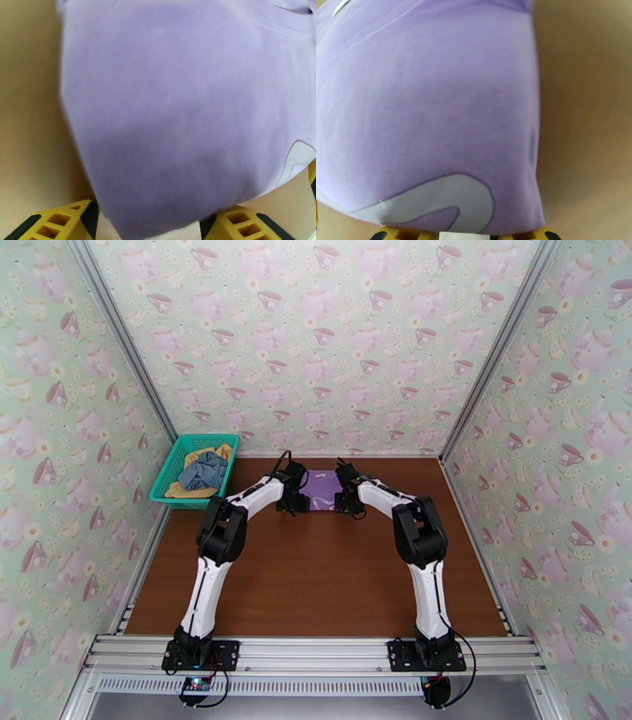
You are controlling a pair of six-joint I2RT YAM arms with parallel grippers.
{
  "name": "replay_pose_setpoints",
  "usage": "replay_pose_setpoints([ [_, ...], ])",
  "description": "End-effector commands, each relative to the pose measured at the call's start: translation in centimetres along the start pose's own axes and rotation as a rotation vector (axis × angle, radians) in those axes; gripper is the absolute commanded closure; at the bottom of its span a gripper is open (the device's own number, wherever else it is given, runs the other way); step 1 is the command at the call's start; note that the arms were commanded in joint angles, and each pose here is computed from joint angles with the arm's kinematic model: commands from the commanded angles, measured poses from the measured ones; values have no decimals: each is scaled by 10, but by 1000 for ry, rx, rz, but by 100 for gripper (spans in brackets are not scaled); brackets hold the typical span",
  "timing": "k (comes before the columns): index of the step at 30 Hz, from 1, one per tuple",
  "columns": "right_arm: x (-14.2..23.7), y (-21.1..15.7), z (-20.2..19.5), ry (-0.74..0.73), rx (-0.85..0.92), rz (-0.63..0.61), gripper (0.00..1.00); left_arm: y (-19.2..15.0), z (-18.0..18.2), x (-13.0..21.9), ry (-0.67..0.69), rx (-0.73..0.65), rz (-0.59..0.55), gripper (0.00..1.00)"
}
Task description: Fold and stack the mixed laundry pile
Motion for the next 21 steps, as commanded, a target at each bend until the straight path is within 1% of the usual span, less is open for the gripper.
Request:
replay_pose_setpoints([
  [1,-21,4,-7,-12,-17,50,60,12,19,-23,0,-15,19,27],
  [7,-36,24,0,21,-54,45,60,41,41,-31,8,8,-16,26],
  [12,-48,35,8,39,-75,38,60,52,52,-39,-22,49,-45,25],
  [18,-54,48,3,2,-89,15,60,57,46,-39,-76,63,-73,24],
  [21,-51,56,-4,-13,-107,-9,60,62,41,-28,-105,59,-98,24],
])
Point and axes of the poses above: each hand's point on the last joint's axis, 136 mm out from that joint toward the fingers, its own x axis back along the fingers, its own z axis along the line the jaws close on, y = z × x, the point moved 4 cm from there along x, back along the fingers, and after that the axes turned 11 degrees about -x, right-handed, at the moved point
